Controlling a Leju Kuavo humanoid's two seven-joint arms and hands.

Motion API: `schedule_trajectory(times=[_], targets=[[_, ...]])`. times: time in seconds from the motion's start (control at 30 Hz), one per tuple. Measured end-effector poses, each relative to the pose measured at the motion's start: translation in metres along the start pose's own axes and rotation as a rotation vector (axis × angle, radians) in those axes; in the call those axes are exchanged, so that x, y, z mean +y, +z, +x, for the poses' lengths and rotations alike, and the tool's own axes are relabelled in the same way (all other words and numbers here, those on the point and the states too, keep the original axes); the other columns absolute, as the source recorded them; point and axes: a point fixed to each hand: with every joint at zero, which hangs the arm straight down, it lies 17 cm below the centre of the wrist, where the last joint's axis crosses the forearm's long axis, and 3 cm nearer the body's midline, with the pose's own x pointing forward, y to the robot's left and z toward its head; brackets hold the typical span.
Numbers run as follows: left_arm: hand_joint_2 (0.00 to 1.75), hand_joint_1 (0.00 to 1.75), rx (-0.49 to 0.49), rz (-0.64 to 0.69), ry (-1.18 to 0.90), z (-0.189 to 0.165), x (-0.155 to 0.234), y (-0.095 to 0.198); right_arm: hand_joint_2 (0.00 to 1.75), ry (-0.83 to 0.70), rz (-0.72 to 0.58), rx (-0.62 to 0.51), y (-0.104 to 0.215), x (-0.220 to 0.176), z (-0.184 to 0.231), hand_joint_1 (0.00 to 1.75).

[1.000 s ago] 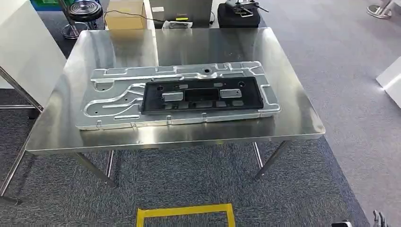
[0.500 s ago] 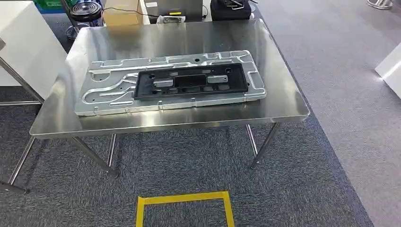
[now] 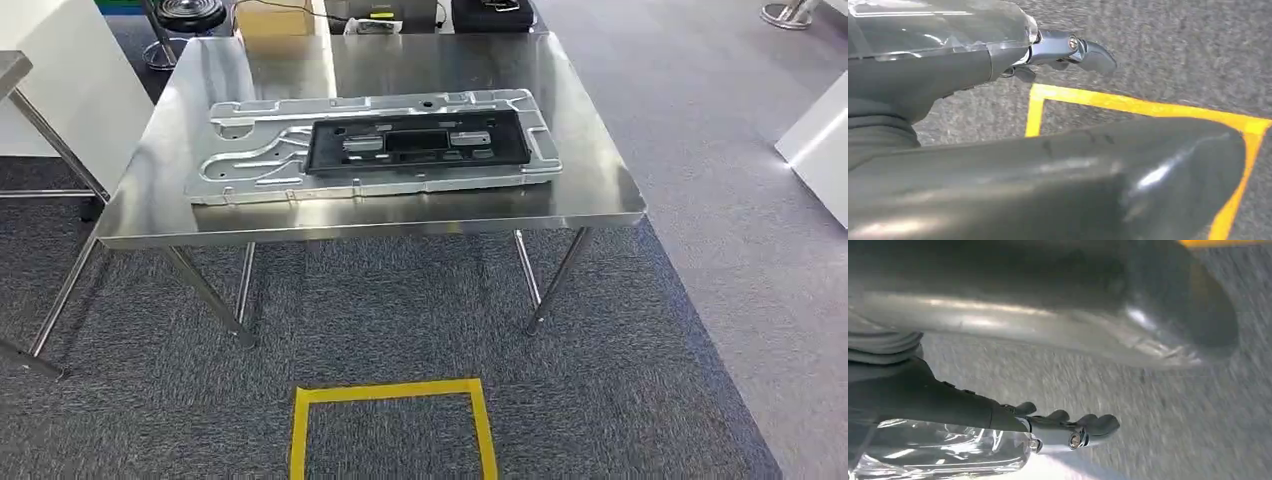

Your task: Take the parts from the cabinet and place them on the table.

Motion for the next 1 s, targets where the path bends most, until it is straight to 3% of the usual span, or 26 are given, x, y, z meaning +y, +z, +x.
schedule_trajectory(times=[0.4, 1.0], targets=[[0.0, 0.0, -0.002, -0.019, -0.043, 0.002, -0.002, -0.001, 0.0, -0.004, 0.191, 0.03, 0.024, 0.065, 0.011, 0.0], [0.0, 0.0, 0.0, -0.005, -0.045, 0.006, -0.002, -0.003, 0.0, 0.007, 0.251, -0.025, 0.032, 0.083, 0.024, 0.0]])
